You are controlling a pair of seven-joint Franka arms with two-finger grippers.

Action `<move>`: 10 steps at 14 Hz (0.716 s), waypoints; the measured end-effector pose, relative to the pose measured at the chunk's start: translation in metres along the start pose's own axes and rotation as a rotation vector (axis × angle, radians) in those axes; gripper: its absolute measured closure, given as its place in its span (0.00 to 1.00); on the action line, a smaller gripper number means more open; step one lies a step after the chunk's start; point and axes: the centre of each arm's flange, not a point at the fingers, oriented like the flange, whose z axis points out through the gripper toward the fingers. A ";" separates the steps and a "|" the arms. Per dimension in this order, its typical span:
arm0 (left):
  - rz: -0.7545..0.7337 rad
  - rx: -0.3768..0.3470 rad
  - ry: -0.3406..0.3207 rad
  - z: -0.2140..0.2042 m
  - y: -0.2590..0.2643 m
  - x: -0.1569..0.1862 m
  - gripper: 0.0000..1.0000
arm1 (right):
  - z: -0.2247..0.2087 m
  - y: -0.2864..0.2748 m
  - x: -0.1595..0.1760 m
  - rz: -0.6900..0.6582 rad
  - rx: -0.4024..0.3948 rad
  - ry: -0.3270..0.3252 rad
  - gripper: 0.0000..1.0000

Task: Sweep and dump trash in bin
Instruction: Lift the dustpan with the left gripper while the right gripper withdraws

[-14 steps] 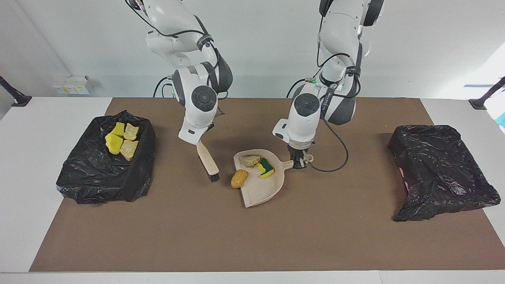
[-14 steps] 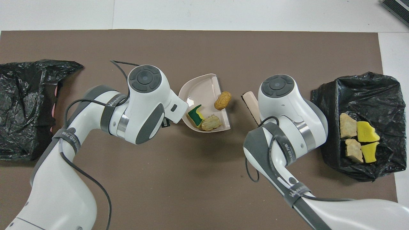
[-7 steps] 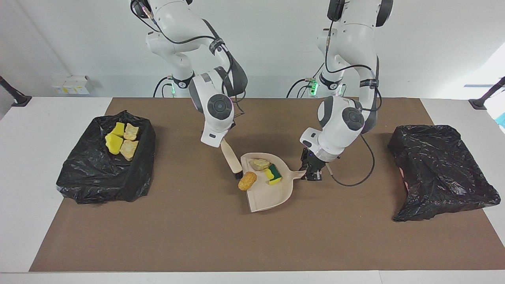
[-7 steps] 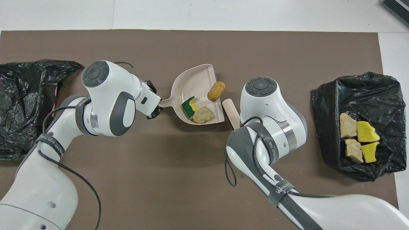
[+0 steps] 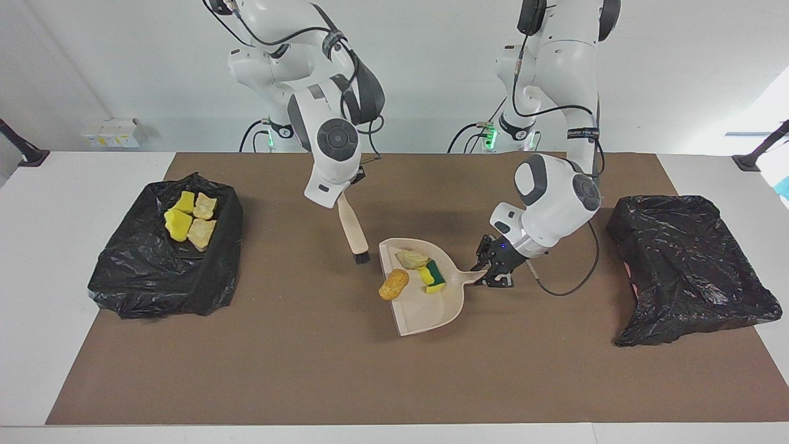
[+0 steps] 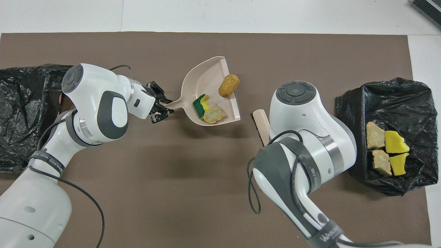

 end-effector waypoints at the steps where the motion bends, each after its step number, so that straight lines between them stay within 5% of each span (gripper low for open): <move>1: 0.008 0.005 0.030 -0.004 -0.003 -0.005 0.68 | -0.006 -0.002 -0.018 0.046 -0.010 -0.015 0.73; 6: 0.006 0.009 0.054 -0.016 -0.011 -0.018 0.68 | 0.039 -0.083 -0.072 0.153 0.126 -0.009 0.73; 10: 0.059 0.006 -0.014 -0.059 -0.030 -0.037 0.68 | 0.084 -0.121 -0.077 0.126 0.165 0.044 0.73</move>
